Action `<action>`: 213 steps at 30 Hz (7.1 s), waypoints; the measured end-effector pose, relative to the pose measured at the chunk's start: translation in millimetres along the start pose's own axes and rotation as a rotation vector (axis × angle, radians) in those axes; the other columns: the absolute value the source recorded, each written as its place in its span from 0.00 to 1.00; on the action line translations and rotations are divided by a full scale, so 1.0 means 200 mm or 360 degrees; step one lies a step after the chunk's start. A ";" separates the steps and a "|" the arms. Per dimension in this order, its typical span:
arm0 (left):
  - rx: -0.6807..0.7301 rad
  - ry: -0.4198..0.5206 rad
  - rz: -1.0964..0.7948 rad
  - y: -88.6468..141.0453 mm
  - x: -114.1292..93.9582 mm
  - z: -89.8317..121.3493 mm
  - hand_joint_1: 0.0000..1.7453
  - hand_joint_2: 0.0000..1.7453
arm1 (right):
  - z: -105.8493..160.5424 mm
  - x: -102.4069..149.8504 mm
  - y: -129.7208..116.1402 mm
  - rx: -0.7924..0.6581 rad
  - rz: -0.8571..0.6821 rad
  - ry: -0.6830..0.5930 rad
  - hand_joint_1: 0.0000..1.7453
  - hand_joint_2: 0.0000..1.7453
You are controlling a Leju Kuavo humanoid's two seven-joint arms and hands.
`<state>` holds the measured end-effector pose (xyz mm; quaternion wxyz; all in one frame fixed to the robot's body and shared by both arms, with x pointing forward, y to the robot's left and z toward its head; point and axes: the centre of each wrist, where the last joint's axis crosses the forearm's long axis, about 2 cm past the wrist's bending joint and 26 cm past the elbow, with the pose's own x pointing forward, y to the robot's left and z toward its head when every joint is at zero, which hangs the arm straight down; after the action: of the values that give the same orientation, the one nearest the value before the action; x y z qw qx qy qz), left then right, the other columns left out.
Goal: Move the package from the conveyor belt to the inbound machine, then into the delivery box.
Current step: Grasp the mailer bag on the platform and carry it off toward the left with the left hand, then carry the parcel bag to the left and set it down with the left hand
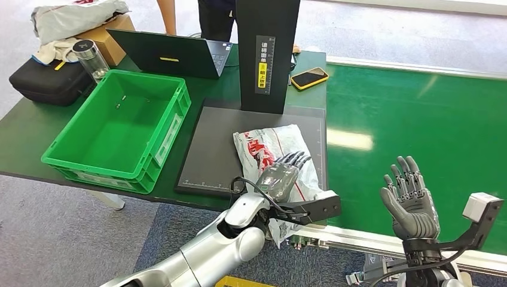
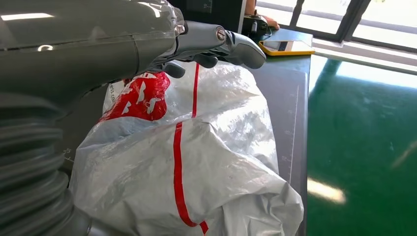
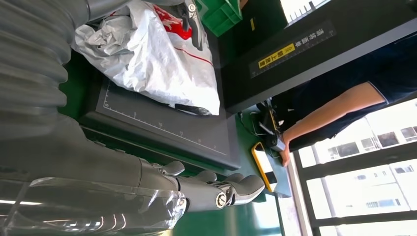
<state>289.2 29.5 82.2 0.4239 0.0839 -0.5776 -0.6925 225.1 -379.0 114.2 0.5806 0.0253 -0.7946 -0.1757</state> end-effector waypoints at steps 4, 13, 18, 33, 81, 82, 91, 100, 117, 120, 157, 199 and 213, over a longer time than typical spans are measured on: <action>-0.0004 0.0003 -0.0001 -0.01 -0.01 0.00 0.77 1.00 | -0.02 0.00 0.01 0.0016 -0.0003 -0.0002 0.00 1.00; -0.0019 0.0009 -0.0005 -0.02 -0.01 0.01 1.00 1.00 | -0.03 0.00 0.02 0.0022 -0.0003 -0.0007 0.00 1.00; -0.0034 0.0011 -0.0008 -0.03 -0.01 0.01 1.00 1.00 | -0.03 0.00 0.02 0.0016 -0.0002 -0.0007 0.00 1.00; -0.0025 -0.0020 -0.0010 -0.03 -0.01 0.00 1.00 1.00 | -0.03 0.01 0.02 0.0017 0.0002 -0.0019 0.00 1.00; 0.1621 -0.0485 0.0613 0.68 -0.03 0.65 1.00 1.00 | 0.14 0.08 -0.01 0.0051 0.0032 -0.0006 0.00 1.00; 0.1640 -0.0468 0.0621 0.68 -0.04 0.66 1.00 1.00 | 0.14 0.08 0.00 0.0052 0.0034 -0.0005 0.00 1.00; 0.1862 -0.0253 0.0707 0.64 -0.20 0.79 1.00 1.00 | 0.14 0.07 0.03 0.0096 0.0049 0.0009 0.00 1.00; 0.1983 -0.0070 0.0744 0.57 -0.33 0.87 1.00 1.00 | 0.15 0.07 0.06 0.0150 0.0061 0.0008 0.00 1.00; 0.1995 0.0161 0.0625 0.72 -0.52 0.89 1.00 1.00 | 0.11 0.08 0.11 0.0202 0.0056 -0.0023 0.00 1.00; 0.1980 0.0183 0.0608 0.77 -0.54 0.87 1.00 1.00 | 0.10 0.08 0.12 0.0208 0.0052 -0.0029 0.00 1.00; 0.1488 0.0544 0.0580 0.97 -0.77 0.57 1.00 1.00 | 0.04 0.08 0.15 0.0238 0.0072 -0.0042 0.00 1.00; 0.1398 0.1152 0.0587 0.88 -1.13 0.62 0.00 1.00 | 0.01 0.06 0.16 0.0288 0.0062 -0.0039 0.00 1.00; 0.1471 0.1153 0.0509 0.89 -1.15 0.63 0.00 1.00 | 0.00 0.05 0.17 0.0273 0.0067 -0.0035 0.00 1.00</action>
<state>444.3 283.0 190.8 0.6120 0.4017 -0.6430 -0.2252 227.2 -349.3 134.1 0.5711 0.0563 -0.8134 -0.0951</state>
